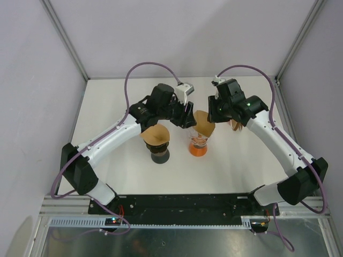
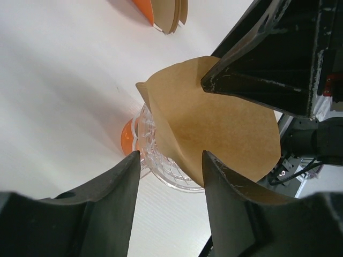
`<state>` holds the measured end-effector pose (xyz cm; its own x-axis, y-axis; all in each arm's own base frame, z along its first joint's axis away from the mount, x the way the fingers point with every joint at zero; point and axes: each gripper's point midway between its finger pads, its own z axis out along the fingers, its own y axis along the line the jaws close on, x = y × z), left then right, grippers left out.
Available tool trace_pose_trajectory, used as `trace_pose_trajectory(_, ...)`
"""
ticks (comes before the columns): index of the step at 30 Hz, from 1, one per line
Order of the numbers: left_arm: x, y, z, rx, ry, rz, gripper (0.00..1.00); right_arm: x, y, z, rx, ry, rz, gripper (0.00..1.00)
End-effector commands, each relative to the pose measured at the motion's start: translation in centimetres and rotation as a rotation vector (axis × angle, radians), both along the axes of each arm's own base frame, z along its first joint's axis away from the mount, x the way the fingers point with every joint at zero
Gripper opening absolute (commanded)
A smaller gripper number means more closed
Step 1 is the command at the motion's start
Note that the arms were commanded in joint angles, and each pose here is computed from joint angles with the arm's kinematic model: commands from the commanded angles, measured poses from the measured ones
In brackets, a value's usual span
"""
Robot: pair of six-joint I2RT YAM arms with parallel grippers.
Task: Place the coffee filter in the dripper
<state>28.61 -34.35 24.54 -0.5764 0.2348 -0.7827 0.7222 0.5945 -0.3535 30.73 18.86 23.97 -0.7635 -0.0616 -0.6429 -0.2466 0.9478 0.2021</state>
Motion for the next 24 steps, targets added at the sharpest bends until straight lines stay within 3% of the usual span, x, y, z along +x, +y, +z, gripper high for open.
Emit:
trace_pose_trajectory(1, -0.1, 0.1, 3.9, -0.057, -0.093, -0.026, 0.55, 0.2, 0.1, 0.9, 0.000, -0.043, 0.017, 0.38)
trace_pose_trajectory(11, 0.0, 0.7, 4.3, -0.049, -0.124, -0.014, 0.64, -0.2, 0.3, 1.8, -0.013, -0.075, 0.039, 0.45)
trace_pose_trajectory(20, -0.2, 0.8, 5.2, -0.063, -0.145, -0.019, 0.71, 0.0, 0.3, 6.8, -0.025, -0.240, 0.047, 0.58)
trace_pose_trajectory(24, -0.3, 0.9, 5.6, -0.071, -0.150, -0.021, 0.75, -0.1, 0.2, 8.4, -0.041, -0.294, 0.041, 0.59)
